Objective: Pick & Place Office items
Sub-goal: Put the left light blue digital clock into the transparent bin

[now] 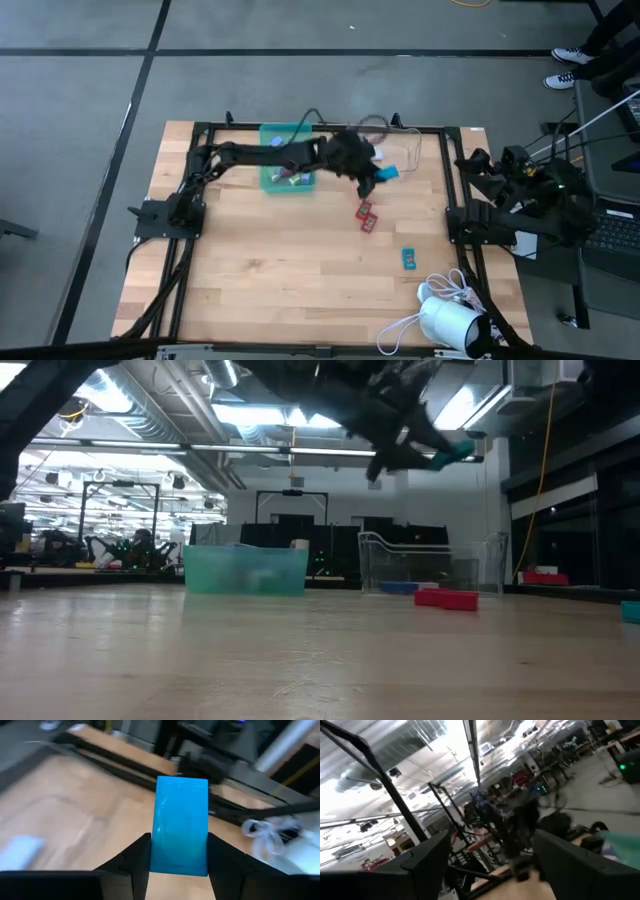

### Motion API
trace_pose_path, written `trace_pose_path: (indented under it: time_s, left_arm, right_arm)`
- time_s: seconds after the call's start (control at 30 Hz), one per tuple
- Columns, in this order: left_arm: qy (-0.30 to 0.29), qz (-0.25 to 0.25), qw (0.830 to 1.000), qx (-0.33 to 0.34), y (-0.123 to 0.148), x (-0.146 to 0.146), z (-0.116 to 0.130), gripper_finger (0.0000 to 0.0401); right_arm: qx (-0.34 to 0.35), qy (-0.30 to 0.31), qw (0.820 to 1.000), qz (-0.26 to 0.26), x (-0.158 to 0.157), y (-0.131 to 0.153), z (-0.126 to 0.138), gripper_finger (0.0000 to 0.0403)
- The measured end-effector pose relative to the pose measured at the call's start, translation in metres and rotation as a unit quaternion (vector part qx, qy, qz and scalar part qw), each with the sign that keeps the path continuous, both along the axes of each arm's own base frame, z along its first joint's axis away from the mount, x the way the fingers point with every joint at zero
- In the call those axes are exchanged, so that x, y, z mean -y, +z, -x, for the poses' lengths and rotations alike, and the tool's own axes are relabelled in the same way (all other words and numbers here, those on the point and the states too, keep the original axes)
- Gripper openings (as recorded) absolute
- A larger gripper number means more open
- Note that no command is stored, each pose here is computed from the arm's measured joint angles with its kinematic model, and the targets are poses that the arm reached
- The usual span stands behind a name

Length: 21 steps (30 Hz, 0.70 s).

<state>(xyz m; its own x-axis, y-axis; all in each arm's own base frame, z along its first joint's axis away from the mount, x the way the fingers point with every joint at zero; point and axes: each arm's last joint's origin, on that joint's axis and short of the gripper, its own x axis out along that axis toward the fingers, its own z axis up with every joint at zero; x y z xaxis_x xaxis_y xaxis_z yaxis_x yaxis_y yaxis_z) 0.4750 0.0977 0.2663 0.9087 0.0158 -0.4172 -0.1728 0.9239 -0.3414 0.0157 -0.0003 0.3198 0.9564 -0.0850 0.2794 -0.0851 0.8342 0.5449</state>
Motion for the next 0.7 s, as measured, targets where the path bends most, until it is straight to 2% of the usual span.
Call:
trace_pose_path:
  time_s: [0.23, 0.43, 0.57, 0.7]
  left_arm:
    - [0.075, 0.003, 0.997, -0.017, -0.004, -0.067, 0.02, 0.0152]
    - [0.124, 0.006, 0.991, -0.038, -0.008, -0.117, 0.043, 0.0152]
    - [0.113, 0.013, 0.991, -0.071, -0.024, -0.143, 0.056, 0.0152]
    - [0.089, 0.04, 0.992, -0.082, -0.04, -0.157, 0.062, 0.0152]
  right_arm:
    - [-0.033, 0.015, 0.999, 0.002, 0.0, -0.005, -0.005, 0.0292]
    - [-0.033, 0.011, 0.999, 0.001, 0.0, -0.005, -0.004, 0.0292]
    - [-0.03, -0.017, 0.999, -0.005, 0.002, -0.005, -0.004, 0.0292]
    - [-0.026, -0.057, 0.998, -0.014, 0.004, -0.004, -0.004, 0.0292]
